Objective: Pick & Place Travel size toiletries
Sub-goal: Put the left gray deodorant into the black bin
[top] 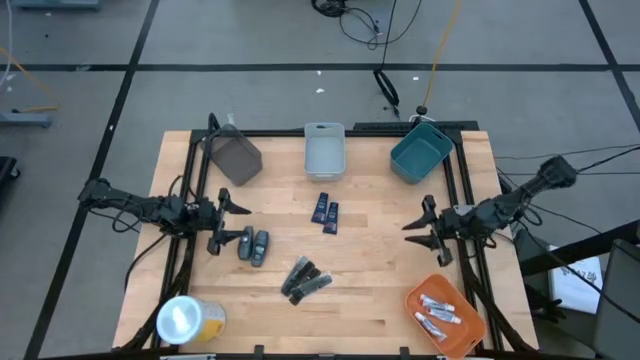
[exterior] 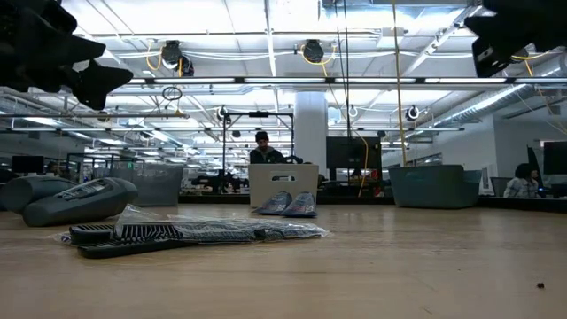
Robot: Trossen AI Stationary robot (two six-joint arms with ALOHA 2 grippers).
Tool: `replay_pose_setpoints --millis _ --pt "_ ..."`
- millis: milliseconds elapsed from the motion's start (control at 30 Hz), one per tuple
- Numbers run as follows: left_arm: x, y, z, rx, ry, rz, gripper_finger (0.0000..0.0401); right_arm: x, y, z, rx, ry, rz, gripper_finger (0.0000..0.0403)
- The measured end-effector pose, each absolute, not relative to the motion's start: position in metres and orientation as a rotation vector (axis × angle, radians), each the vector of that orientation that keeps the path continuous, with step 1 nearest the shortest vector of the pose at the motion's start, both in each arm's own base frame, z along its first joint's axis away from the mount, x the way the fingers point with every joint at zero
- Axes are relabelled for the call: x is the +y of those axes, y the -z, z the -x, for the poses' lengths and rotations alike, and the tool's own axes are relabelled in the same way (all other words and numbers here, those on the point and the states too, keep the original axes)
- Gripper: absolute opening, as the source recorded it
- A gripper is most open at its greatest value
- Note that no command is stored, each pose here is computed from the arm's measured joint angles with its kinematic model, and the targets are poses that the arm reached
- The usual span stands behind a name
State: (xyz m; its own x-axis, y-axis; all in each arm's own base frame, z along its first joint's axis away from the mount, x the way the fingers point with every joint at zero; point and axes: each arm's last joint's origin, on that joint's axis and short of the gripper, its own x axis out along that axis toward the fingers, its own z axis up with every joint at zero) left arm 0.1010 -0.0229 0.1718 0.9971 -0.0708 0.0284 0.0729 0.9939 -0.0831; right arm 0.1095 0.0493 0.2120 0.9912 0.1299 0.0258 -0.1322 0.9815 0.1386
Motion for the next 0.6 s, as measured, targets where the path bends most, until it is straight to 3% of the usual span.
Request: replay_pose_setpoints --millis 600 --pt "-0.022 -0.174 -0.101 -0.043 0.041 0.176 0.0282 0.001 -0.192 -0.121 -0.054 -0.042 -0.046 0.0114"
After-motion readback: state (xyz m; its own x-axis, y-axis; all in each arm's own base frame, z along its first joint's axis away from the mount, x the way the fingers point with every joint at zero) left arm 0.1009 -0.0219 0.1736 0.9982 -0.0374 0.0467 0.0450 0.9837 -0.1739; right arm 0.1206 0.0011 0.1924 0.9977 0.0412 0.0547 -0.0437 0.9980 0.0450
